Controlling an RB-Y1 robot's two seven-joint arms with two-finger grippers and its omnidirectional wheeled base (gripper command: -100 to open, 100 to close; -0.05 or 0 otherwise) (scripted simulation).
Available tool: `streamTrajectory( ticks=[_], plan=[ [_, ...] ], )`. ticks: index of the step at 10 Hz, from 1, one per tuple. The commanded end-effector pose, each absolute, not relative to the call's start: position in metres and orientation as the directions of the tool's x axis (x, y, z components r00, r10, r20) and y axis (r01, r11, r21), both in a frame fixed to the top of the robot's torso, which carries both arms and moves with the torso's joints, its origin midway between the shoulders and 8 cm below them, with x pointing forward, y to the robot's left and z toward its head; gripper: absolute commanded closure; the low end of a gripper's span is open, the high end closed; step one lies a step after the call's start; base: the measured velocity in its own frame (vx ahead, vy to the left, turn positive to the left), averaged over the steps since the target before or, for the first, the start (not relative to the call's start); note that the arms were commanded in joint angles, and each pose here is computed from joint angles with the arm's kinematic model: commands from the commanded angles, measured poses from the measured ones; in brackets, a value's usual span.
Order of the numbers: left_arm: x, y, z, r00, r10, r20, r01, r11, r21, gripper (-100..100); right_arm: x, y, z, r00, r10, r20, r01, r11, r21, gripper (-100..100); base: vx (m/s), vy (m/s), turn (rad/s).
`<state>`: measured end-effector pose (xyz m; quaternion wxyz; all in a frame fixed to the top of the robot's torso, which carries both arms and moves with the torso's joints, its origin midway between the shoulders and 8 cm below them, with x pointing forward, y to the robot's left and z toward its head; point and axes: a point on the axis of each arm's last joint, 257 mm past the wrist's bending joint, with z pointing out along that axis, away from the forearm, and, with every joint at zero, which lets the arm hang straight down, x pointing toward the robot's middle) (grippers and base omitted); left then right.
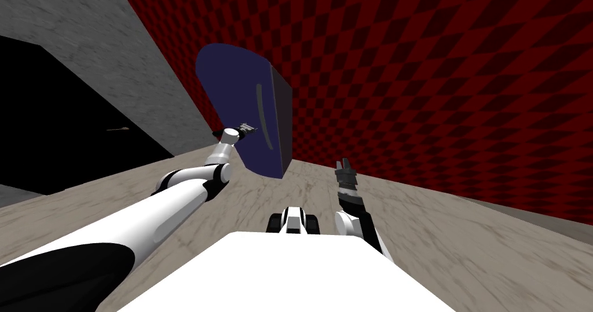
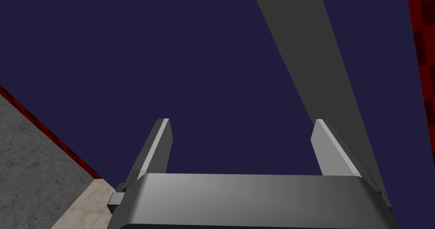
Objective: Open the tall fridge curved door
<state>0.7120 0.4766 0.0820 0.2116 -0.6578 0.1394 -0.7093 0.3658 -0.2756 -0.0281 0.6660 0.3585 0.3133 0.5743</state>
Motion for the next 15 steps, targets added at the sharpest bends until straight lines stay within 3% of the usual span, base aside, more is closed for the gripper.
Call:
streamTrajectory(
  ticks=[1,3,6,7,15],
  plan=[
    [0.714,0.475,0.087,-0.054,-0.435,0.899,0.102,-0.898,-0.428,-100,0.366,-0.276,-0.028,0.144,0.99,-0.006,-0.54,0.083,0.837,0,0.197,-0.098,-0.037],
    [0.715,0.474,0.089,-0.056,-0.399,0.915,0.09,-0.915,-0.393,-100,0.366,-0.276,-0.028,0.144,0.99,-0.006,-0.54,0.083,0.837,0,0.18,-0.089,-0.051],
    [0.715,0.477,0.093,-0.056,-0.411,0.91,0.095,-0.91,-0.405,-100,0.366,-0.276,-0.028,0.144,0.99,-0.006,-0.54,0.083,0.837,0,0.084,-0.019,-0.008],
    [0.714,0.477,0.094,-0.056,-0.411,0.91,0.094,-0.909,-0.405,100,0.366,-0.276,-0.028,0.144,0.99,-0.006,-0.54,0.083,0.837,0,0.009,-0.003,-0.006],
    [0.719,0.41,0.095,-0.122,-0.391,0.912,-0.072,-0.913,-0.401,100,0.366,-0.276,-0.028,0.144,0.99,-0.006,-0.541,0.084,0.837,0,-0.19,0.218,-0.027]
  ],
)
